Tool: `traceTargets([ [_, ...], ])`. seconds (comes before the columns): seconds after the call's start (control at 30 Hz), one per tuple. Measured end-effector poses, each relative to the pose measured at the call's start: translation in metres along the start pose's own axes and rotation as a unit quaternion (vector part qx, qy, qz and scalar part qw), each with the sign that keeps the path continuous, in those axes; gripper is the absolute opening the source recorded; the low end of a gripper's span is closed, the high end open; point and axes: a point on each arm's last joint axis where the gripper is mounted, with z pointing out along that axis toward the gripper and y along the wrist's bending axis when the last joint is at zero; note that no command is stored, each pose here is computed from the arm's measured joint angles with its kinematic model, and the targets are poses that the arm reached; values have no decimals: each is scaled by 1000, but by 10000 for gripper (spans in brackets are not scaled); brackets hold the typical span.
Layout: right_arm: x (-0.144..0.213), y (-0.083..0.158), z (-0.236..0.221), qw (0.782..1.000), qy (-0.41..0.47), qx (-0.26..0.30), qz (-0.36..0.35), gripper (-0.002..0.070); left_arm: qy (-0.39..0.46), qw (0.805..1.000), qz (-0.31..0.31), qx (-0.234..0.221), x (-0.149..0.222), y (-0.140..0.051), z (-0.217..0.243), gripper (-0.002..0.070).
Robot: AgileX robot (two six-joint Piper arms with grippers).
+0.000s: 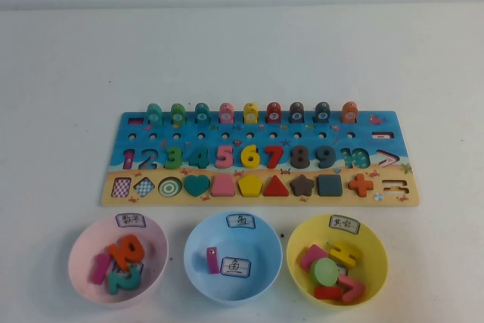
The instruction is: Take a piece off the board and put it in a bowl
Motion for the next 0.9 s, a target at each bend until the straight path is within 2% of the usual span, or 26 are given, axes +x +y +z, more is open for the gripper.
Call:
traceTargets([
  [0.2,-24,21,27,992,123,-9,-36,-18,0,1000,0,0,0,0,0,-1],
  [0.53,-42,24,82,956,288,9,-63,-18,0,1000,0,0,0,0,0,-1],
  [0.7,-54,27,112,942,329,10,-71,-18,0,1000,0,0,0,0,0,-1],
  [0.9,-54,46,147,917,380,21,-118,-18,0,1000,0,0,0,0,0,-1],
])
